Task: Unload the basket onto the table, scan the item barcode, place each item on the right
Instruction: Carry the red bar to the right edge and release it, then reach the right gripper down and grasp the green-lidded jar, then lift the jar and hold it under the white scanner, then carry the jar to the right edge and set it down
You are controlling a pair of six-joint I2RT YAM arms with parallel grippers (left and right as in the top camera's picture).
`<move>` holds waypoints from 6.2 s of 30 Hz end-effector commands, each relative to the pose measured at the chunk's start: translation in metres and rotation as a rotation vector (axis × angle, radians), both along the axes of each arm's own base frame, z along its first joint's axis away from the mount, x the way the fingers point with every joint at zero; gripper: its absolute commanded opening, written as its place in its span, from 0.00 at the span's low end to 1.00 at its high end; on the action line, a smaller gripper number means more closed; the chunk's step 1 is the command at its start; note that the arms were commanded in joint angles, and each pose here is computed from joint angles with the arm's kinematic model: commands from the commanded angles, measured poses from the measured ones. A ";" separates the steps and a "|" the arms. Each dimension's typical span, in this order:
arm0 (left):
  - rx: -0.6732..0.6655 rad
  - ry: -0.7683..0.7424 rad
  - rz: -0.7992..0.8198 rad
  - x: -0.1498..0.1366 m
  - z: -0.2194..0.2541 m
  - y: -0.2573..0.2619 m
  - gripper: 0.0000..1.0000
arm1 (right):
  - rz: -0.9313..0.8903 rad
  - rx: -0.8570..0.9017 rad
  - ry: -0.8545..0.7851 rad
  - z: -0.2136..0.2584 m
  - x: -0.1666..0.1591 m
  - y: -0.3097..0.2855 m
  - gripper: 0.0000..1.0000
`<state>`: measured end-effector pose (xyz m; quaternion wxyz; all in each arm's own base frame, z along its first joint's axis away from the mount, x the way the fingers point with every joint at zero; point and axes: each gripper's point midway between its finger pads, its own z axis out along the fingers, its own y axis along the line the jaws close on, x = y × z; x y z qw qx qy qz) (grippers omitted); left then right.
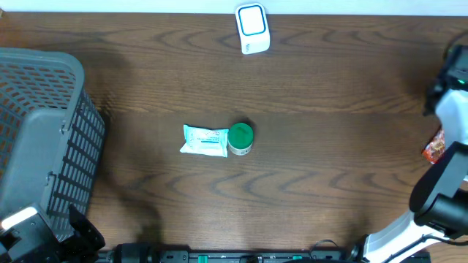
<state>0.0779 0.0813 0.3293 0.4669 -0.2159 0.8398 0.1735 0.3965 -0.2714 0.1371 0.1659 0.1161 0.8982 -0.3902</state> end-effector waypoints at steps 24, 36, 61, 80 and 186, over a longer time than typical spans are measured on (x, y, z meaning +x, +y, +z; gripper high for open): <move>0.001 -0.011 0.007 -0.002 0.002 0.001 0.88 | 0.372 1.080 -0.049 0.032 -0.017 0.545 0.99; 0.001 -0.011 0.006 -0.002 0.002 0.000 0.88 | 0.312 0.896 0.249 -0.033 -0.039 0.546 0.99; 0.001 -0.011 0.007 -0.002 0.002 0.001 0.88 | 0.319 0.799 0.492 -0.106 -0.079 0.546 0.99; 0.001 -0.011 0.007 -0.002 0.002 0.001 0.88 | 0.314 0.803 0.536 -0.101 -0.077 0.544 0.62; 0.001 -0.011 0.006 -0.002 0.002 0.001 0.88 | -0.046 0.754 -0.052 0.056 0.015 0.182 0.55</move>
